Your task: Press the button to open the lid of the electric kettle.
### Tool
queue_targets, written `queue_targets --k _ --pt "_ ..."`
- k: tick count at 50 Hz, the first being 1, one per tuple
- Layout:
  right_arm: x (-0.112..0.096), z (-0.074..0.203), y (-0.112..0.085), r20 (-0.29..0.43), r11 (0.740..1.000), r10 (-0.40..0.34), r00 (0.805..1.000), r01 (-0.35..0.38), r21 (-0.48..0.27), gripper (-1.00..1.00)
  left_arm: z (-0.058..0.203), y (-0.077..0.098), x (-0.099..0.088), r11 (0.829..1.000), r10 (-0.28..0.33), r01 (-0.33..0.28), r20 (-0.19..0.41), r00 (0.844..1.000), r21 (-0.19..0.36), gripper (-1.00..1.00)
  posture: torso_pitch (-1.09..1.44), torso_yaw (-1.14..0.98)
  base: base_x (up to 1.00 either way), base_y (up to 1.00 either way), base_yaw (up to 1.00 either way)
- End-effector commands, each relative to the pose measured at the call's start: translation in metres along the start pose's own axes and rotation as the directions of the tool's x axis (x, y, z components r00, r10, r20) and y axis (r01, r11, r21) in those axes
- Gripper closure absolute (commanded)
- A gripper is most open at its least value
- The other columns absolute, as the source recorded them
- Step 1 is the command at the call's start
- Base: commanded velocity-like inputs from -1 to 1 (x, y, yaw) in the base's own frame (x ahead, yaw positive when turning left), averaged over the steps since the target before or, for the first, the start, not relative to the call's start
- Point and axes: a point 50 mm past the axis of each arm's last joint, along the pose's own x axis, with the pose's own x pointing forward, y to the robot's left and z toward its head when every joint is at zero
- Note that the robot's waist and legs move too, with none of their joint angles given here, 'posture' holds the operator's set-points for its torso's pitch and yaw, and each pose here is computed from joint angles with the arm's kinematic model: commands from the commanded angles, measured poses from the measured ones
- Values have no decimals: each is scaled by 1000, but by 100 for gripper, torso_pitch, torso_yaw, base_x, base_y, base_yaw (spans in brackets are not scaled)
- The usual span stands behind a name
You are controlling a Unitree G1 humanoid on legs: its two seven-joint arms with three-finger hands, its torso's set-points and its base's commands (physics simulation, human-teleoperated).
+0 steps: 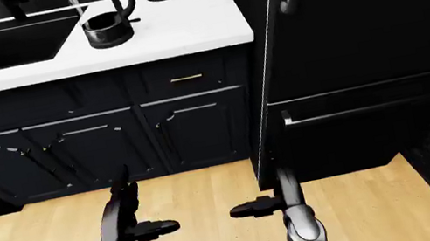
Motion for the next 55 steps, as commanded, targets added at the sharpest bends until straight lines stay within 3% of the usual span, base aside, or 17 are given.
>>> queue_targets --k 1,22,23,25,29,33,35,37,38,39,41,42,44,48,50,53,55 --pt "3 31 7 173 999 46 984 -46 -6 -100 30 0 6 1000 -14 14 159 987 -1 -100 0 0 0 0 0" --pt "7 23 7 148 999 46 988 -42 -27 -100 32 0 3 1000 -10 10 162 987 3 -100 0 0 0 0 0" --pt "11 19 7 127 999 42 991 -38 -33 -100 47 1 0 999 -6 -4 212 977 46 -100 0 0 0 0 0" --pt "11 30 6 148 998 32 988 -25 -51 -100 61 6 3 999 23 -29 226 974 22 -100 0 0 0 0 0" --pt "6 63 5 208 999 25 978 -16 -43 -100 117 18 0 996 85 -80 311 947 -30 -100 0 0 0 0 0" --pt "-7 121 5 353 996 24 935 7 -87 -100 181 31 -21 990 140 -136 450 882 -41 -100 0 0 0 0 0" --pt "-7 138 5 373 997 23 927 5 -74 -100 208 38 -28 987 160 -135 461 873 -88 -100 0 0 0 0 0" --pt "-6 161 4 417 996 14 909 22 -81 -100 240 44 -32 982 188 -171 514 837 -80 -100 0 0 0 0 0" --pt "-6 174 4 436 997 15 900 18 -72 -100 247 45 -33 981 194 -179 527 827 -81 -100 0 0 0 0 0" --pt "-5 185 4 455 997 15 890 23 -78 -100 271 46 -37 978 206 -186 564 800 -93 -100 0 0 0 0 0" --pt "-7 215 8 506 996 20 862 28 -87 -100 302 50 -41 972 235 -172 584 777 -163 -100 0 0 0 0 0" --pt "-9 230 11 535 994 30 844 30 -103 -100 307 50 -42 972 236 -176 587 775 -158 -100 0 0 0 0 0" --pt "-11 255 16 576 992 45 816 30 -120 -100 329 50 -47 968 251 -196 613 749 -158 -100 0 0 0 0 0" --pt "-22 316 22 658 990 78 749 17 -138 -100 366 51 -57 968 250 -184 630 736 -169 -100 0 0 0 0 0" --pt "-28 342 21 697 994 64 714 17 -109 -100 376 47 -60 972 234 -157 626 744 -177 -100 0 0 0 0 0" --pt "-34 364 25 723 993 79 687 14 -121 -100 385 44 -68 977 210 -136 618 758 -165 -100 0 0 0 0 0" --pt "-38 375 27 739 991 83 669 24 -134 -100 393 46 -78 976 210 -125 631 747 -176 -100 0 0 0 0 0"
